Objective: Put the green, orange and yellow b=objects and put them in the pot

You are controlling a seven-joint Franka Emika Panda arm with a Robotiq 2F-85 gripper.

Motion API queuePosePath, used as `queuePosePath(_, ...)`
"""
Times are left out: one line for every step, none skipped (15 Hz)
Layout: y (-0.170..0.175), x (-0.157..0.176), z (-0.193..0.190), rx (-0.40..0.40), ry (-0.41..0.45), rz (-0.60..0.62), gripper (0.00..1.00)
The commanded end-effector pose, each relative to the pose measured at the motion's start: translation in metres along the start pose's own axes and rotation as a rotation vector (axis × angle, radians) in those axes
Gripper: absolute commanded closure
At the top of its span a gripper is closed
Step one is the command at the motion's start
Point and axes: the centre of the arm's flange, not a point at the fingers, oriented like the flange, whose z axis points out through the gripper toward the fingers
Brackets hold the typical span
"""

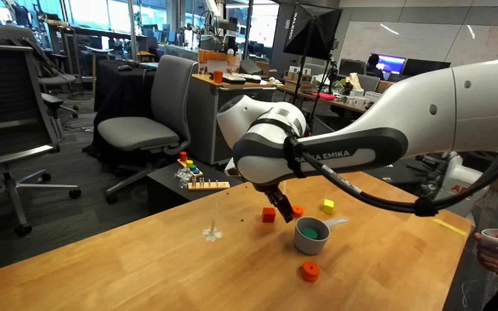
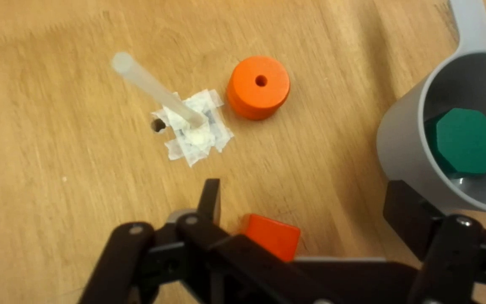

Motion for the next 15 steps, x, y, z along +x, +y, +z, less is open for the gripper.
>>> queuePosePath(0.0569,0.0425,-0.0174,-0.043,-0.002,0.002,0.0)
queuePosePath(0.0575,0.0443,-0.0175,-0.052,0.012,0.016,0.0)
queuePosePath(0.0586,0.046,-0.0178,-0.048,0.029,0.025,0.0)
queuePosePath(0.0594,0.0479,-0.0177,-0.053,0.037,0.03,0.0)
queuePosePath(0.0593,0.0492,-0.0172,-0.059,0.039,0.028,0.06)
queuePosePath(0.0595,0.0502,-0.0169,-0.066,0.043,0.029,0.27)
queuePosePath(0.0596,0.05,-0.0167,-0.068,0.051,0.033,0.31)
queuePosePath(0.06,0.0496,-0.0164,-0.069,0.057,0.036,0.32)
queuePosePath(0.0599,0.0487,-0.0159,-0.071,0.061,0.039,0.37)
queuePosePath(0.0599,0.0483,-0.0155,-0.072,0.065,0.043,0.46)
queuePosePath(0.0596,0.0477,-0.015,-0.072,0.071,0.047,0.55)
queuePosePath(0.059,0.047,-0.0148,-0.072,0.073,0.049,0.62)
queuePosePath(0.0588,0.0466,-0.0148,-0.071,0.074,0.049,0.71)
queuePosePath(0.0586,0.0452,-0.0148,-0.072,0.076,0.052,0.77)
queuePosePath(0.0588,0.0434,-0.0145,-0.071,0.079,0.056,0.86)
